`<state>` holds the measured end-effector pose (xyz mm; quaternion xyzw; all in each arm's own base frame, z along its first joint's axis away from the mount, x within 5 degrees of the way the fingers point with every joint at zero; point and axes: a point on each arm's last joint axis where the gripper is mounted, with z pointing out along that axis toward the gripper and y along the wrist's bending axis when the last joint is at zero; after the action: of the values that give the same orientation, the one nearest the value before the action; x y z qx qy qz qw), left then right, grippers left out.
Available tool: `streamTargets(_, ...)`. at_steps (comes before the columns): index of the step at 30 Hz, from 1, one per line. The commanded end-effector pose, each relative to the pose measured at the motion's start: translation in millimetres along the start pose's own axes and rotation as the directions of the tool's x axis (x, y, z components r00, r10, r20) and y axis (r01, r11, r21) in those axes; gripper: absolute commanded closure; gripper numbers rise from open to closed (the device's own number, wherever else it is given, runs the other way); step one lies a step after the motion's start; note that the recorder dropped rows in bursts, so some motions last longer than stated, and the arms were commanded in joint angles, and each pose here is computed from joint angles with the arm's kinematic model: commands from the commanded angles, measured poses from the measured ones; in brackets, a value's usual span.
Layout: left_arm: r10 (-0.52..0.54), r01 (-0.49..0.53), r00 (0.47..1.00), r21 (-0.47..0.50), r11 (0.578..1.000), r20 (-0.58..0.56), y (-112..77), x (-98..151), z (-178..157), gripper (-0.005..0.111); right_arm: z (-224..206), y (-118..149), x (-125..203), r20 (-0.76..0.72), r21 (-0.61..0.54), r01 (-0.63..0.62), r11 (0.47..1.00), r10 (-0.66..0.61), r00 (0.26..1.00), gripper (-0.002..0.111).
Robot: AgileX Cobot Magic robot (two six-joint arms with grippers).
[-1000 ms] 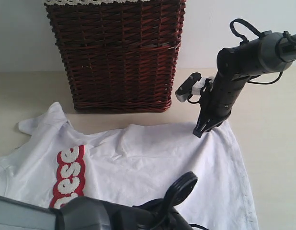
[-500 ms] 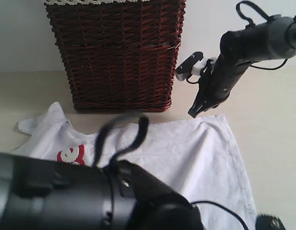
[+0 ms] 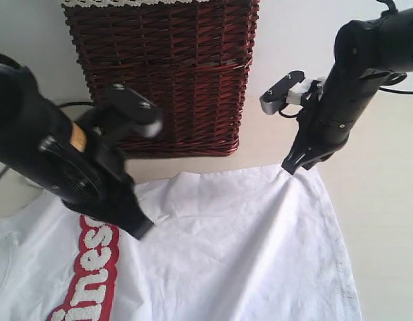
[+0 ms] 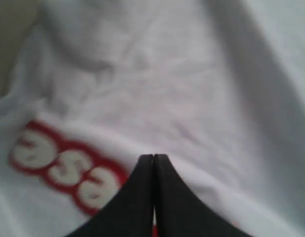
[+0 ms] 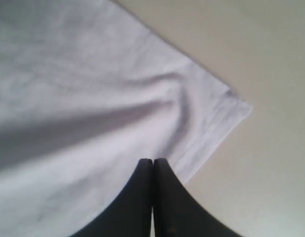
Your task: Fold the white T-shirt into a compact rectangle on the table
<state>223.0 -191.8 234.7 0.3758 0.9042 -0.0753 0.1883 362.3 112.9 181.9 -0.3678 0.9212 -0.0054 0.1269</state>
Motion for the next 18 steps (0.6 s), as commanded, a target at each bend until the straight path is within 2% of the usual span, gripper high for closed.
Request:
streamTargets(1,-0.268,0.258,0.955,-0.088,0.962,-0.126,71.1,29.1,17.3,0.107,-21.0,15.1,14.2,0.044,-0.078,-0.013,0.997,0.017,0.999,0.108)
streamTargets(3,-0.338,0.323,0.925,-0.111,0.94,-0.172,90.9,40.8,28.1,0.107,-23.9,27.8,20.5,0.054,-0.178,-0.003,0.984,0.012,0.998,0.108)
streamTargets(6,-0.375,0.356,0.891,-0.119,0.927,-0.256,103.1,52.8,46.5,0.107,-13.6,41.7,36.4,0.009,-0.266,-0.019,0.964,0.022,1.0,0.108)
streamTargets(10,-0.381,0.363,0.873,-0.116,0.925,-0.306,104.7,57.1,61.2,0.107,13.5,51.3,60.6,-0.101,-0.276,-0.011,0.961,-0.018,0.995,0.108)
streamTargets(18,-0.374,0.356,0.898,-0.118,0.927,-0.232,105.5,46.4,40.9,0.107,61.1,52.0,76.0,-0.217,-0.252,-0.056,0.966,0.0,0.976,0.108)
